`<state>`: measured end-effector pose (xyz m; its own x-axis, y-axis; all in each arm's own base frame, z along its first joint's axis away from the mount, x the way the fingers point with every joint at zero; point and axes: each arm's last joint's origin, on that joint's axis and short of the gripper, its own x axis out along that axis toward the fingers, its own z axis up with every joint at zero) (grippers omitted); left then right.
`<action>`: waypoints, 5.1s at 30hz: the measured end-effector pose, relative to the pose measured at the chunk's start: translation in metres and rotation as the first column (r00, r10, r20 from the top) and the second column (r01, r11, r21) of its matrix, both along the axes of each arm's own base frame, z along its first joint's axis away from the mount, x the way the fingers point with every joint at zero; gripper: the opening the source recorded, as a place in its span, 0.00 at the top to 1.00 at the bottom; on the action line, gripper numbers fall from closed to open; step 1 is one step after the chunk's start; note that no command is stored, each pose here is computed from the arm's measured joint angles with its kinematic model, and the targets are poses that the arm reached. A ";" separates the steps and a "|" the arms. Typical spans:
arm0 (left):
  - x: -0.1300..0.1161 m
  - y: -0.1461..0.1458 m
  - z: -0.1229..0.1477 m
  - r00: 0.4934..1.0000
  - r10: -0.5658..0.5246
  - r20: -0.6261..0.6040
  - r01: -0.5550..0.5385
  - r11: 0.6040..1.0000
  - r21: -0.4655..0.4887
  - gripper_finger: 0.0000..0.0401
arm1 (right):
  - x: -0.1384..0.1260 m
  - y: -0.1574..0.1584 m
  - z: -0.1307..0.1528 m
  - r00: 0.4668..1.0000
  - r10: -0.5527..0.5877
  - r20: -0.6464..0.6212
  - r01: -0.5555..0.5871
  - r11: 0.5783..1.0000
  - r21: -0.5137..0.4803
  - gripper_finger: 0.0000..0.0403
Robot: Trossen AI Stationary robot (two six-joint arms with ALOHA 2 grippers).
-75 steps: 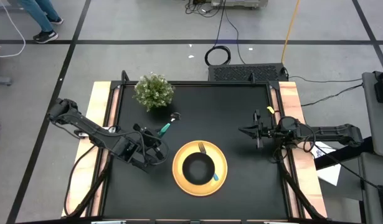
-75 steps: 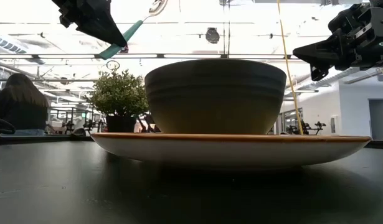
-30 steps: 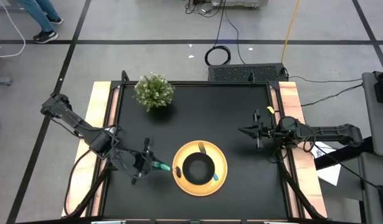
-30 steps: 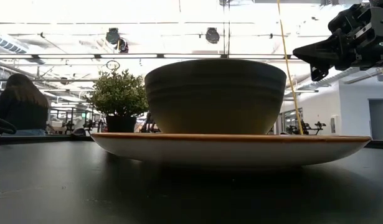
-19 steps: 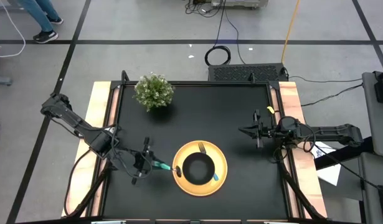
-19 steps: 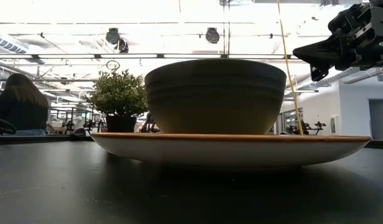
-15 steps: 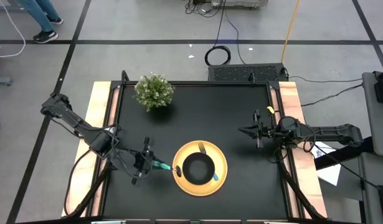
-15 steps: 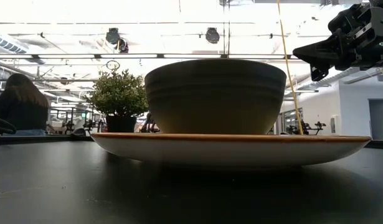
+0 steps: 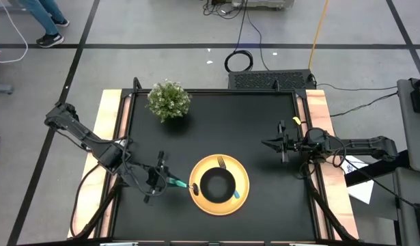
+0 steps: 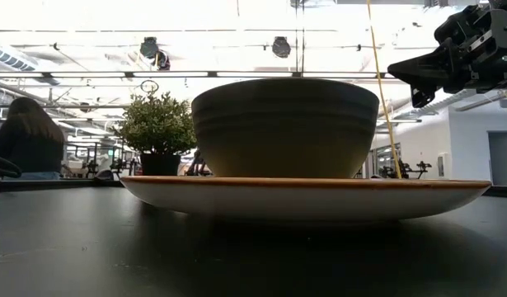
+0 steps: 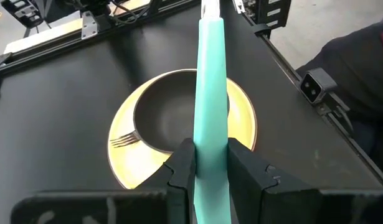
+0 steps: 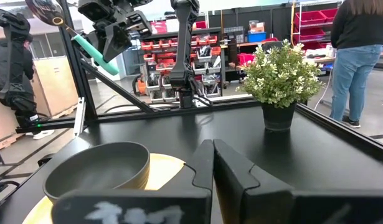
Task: Set table place
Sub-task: Put the blue spoon in the black bowl on the yellow plate
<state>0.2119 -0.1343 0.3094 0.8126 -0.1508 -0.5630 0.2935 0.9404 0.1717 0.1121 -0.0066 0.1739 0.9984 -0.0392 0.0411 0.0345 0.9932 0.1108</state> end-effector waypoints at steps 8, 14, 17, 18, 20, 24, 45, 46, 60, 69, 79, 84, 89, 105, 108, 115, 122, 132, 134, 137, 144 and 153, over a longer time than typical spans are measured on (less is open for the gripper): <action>0.019 0.026 0.005 0.993 0.082 -0.083 -0.097 0.973 -0.208 0.83 | 0.000 0.000 0.000 1.000 -0.001 0.001 0.001 1.000 0.000 1.00; 0.035 0.037 0.004 0.978 0.071 -0.197 -0.123 0.956 -0.265 0.83 | 0.000 0.000 0.000 1.000 -0.001 0.000 0.001 1.000 0.000 1.00; 0.045 0.040 0.007 0.962 0.061 -0.268 -0.138 0.950 -0.279 0.83 | 0.000 0.000 0.000 1.000 -0.002 -0.003 0.002 1.000 0.000 1.00; 0.049 0.039 0.011 0.959 0.055 -0.279 -0.137 0.949 -0.285 0.83 | 0.000 0.000 0.000 1.000 -0.002 -0.003 0.002 1.000 0.000 1.00; 0.056 0.039 0.017 0.947 0.053 -0.318 -0.146 0.950 -0.277 0.83 | 0.000 0.000 0.000 1.000 -0.003 -0.004 0.003 1.000 0.000 1.00; 0.072 0.039 0.021 0.904 0.034 -0.426 -0.155 0.955 -0.251 0.83 | 0.000 0.000 -0.001 1.000 -0.003 -0.005 0.003 1.000 0.000 1.00; 0.113 0.049 -0.007 0.775 -0.040 -0.631 -0.124 0.969 -0.213 0.83 | 0.001 0.000 -0.002 1.000 -0.003 -0.018 0.003 1.000 -0.002 1.00; 0.114 0.049 -0.008 0.775 -0.041 -0.631 -0.122 0.970 -0.212 0.83 | 0.001 0.000 -0.002 1.000 -0.003 -0.018 0.003 1.000 -0.002 1.00; 0.115 0.053 -0.008 0.753 0.045 -0.657 -0.249 0.943 -0.222 0.83 | 0.001 0.000 -0.002 1.000 -0.004 -0.018 0.004 1.000 -0.002 1.00; 0.109 0.058 -0.027 0.553 0.135 -0.822 -0.404 0.906 -0.124 0.83 | 0.001 0.000 -0.001 1.000 -0.004 -0.016 0.004 1.000 -0.003 1.00; 0.130 0.051 -0.012 0.428 0.133 -0.894 -0.342 0.939 -0.024 0.83 | 0.002 -0.001 -0.002 0.999 -0.026 -0.027 0.026 1.000 -0.009 1.00; 0.149 0.047 0.001 0.468 0.099 -0.878 -0.298 0.953 -0.052 0.83 | 0.002 -0.001 -0.003 0.999 -0.028 -0.030 0.027 1.000 -0.009 1.00; 0.162 0.044 0.005 0.498 0.038 -0.866 -0.273 0.955 -0.115 0.83 | 0.002 -0.001 -0.003 0.999 -0.027 -0.029 0.027 1.000 -0.009 1.00; 0.171 0.037 -0.019 0.424 0.156 -0.892 -0.352 0.936 -0.004 0.83 | 0.002 -0.001 -0.003 0.999 -0.027 -0.032 0.027 1.000 -0.009 1.00; 0.171 0.032 -0.020 0.418 0.170 -0.892 -0.366 0.931 0.006 0.83 | 0.002 -0.001 -0.003 0.999 -0.027 -0.032 0.027 1.000 -0.004 1.00; 0.165 0.014 -0.020 0.486 0.344 -0.804 -0.326 0.924 0.198 0.83 | 0.002 -0.001 -0.003 0.999 -0.027 -0.032 0.027 1.000 -0.002 1.00; 0.160 -0.002 -0.020 0.559 0.395 -0.729 -0.237 0.919 0.316 0.83 | 0.002 -0.001 -0.003 0.999 -0.027 -0.032 0.027 1.000 0.002 1.00; 0.158 -0.007 -0.020 0.543 0.241 -0.804 -0.124 0.971 0.207 0.83 | 0.002 -0.001 -0.003 0.999 -0.027 -0.032 0.027 1.000 0.002 1.00; 0.157 -0.008 -0.020 0.557 0.200 -0.806 -0.053 0.977 0.206 0.83 | 0.002 -0.001 -0.003 0.999 -0.027 -0.032 0.027 1.000 0.002 1.00; 0.156 -0.012 -0.020 0.580 0.128 -0.805 0.095 0.970 0.223 0.83 | 0.002 -0.001 -0.003 0.999 -0.027 -0.032 0.027 1.000 0.002 1.00; 0.155 -0.014 -0.019 0.644 0.145 -0.752 0.277 0.871 0.405 0.83 | 0.002 -0.001 -0.003 0.999 -0.026 -0.032 0.026 1.000 0.002 1.00; 0.164 0.010 -0.019 0.664 0.293 -0.689 0.170 0.837 0.519 0.83 | 0.002 -0.001 -0.003 0.999 -0.026 -0.032 0.026 1.000 0.002 1.00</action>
